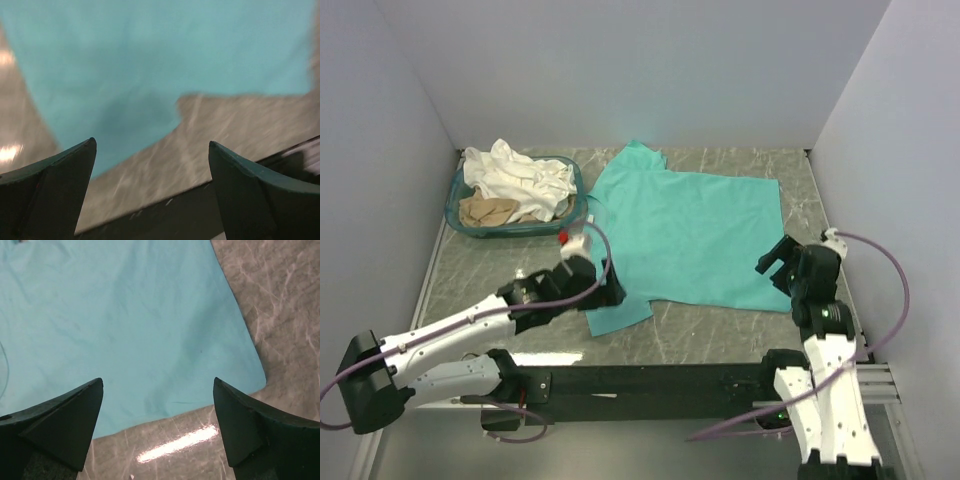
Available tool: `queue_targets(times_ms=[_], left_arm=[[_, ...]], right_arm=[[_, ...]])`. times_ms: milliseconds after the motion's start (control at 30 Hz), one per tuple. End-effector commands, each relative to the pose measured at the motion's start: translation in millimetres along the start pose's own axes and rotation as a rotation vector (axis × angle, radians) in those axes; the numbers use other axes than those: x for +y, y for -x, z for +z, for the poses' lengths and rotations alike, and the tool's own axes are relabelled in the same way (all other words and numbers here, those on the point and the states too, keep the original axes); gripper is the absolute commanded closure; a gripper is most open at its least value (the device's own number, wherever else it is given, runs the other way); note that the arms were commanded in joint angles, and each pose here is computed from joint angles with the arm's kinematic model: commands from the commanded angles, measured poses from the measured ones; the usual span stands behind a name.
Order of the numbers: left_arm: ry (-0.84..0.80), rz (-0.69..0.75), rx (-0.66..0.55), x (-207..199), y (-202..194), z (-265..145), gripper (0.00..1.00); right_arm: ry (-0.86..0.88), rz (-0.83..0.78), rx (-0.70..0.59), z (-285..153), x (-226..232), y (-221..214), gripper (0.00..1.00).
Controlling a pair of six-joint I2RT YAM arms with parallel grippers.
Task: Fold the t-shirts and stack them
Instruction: Flatten the tshirt out
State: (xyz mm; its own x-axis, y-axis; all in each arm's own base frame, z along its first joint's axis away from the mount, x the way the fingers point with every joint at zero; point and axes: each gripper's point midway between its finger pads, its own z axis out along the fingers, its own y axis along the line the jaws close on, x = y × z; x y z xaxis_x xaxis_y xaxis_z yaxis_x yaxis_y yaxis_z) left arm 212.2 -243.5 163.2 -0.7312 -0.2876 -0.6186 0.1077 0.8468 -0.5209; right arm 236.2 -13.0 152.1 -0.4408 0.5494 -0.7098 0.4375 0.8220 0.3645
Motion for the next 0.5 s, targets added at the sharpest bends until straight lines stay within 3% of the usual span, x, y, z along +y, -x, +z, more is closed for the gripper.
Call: queue_targets(times_ms=[0,167,333,467], left_arm=[[0.110,-0.118,0.081,35,-47,-13,0.01],[0.129,-0.152,0.212,55,-104,-21,0.01],[0.195,-0.155,0.231,73,-122,-15,0.01],[0.216,-0.131,0.238,76,-128,-4,0.07]], right_arm=[[0.014,0.073,-0.118,-11,-4,10,0.03],[0.026,0.172,-0.158,-14,-6,7,0.01],[-0.002,0.167,-0.123,-6,-10,-1,0.01],[-0.033,0.150,-0.086,-2,-14,-6,0.02]])
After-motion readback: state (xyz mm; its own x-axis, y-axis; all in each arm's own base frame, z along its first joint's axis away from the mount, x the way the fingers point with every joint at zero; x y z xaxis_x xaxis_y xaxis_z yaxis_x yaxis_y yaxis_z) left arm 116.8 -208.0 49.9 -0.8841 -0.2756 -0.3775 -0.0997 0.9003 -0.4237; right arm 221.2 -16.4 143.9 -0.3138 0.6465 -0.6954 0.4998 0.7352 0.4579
